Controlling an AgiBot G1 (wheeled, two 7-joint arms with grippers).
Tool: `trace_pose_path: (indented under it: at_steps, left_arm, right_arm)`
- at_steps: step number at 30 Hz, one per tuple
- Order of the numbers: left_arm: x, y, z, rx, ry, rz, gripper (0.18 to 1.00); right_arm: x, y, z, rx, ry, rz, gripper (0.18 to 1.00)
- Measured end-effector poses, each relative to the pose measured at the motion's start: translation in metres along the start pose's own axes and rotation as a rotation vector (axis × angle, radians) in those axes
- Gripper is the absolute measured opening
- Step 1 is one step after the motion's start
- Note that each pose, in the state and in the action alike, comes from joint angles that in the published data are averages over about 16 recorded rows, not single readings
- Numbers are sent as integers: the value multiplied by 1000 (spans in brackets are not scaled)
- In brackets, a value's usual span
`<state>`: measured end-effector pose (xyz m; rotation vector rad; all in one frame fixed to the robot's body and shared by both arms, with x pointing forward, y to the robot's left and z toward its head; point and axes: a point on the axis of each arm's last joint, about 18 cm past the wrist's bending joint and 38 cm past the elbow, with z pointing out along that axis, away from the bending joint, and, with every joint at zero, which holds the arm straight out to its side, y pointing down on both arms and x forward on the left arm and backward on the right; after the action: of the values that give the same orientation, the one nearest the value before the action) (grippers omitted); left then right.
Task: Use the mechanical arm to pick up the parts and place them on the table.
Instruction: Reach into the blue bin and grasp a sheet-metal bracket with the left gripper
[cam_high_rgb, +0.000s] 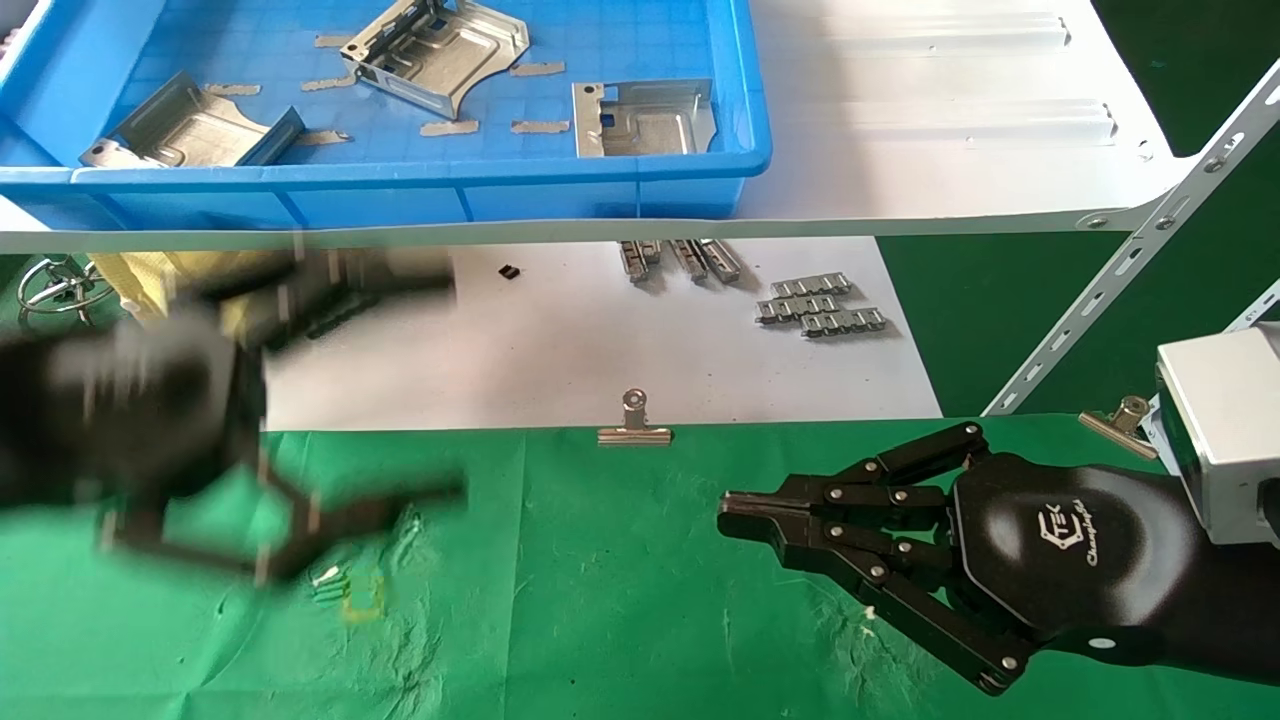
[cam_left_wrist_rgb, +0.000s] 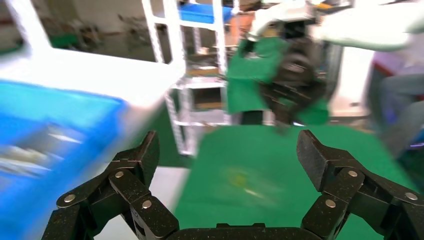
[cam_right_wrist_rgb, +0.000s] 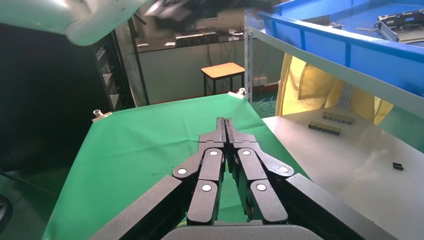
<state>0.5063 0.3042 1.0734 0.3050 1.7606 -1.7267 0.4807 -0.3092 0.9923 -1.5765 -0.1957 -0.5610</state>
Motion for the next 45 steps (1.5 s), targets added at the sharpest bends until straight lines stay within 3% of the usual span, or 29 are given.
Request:
trace_pose_path:
  at_steps: [9,14,19,28,38,45]
  left_arm:
    - [-113,-29,29,-37,-257,19,1001]
    - [-167,-25,45,-120,-429,-6,1001]
    - [-202,-14,56,-210,-579,-28,1001]
    - [-226,2,66,-309,-711,-58,997]
    - [-227,5,68,-328,-721,-76,955]
    - [-228,3,66,-324,-722,-77,865]
  right_arm:
    - [0,0,0,0,0,0,196]
    - [0,0,0,0,0,0,192]
    - [0,0,0,0,0,0,192]
    - [0,0,0,0,0,0,192]
    - [0,0,0,0,0,0,192]
    - [0,0,0,0,0,0,192]
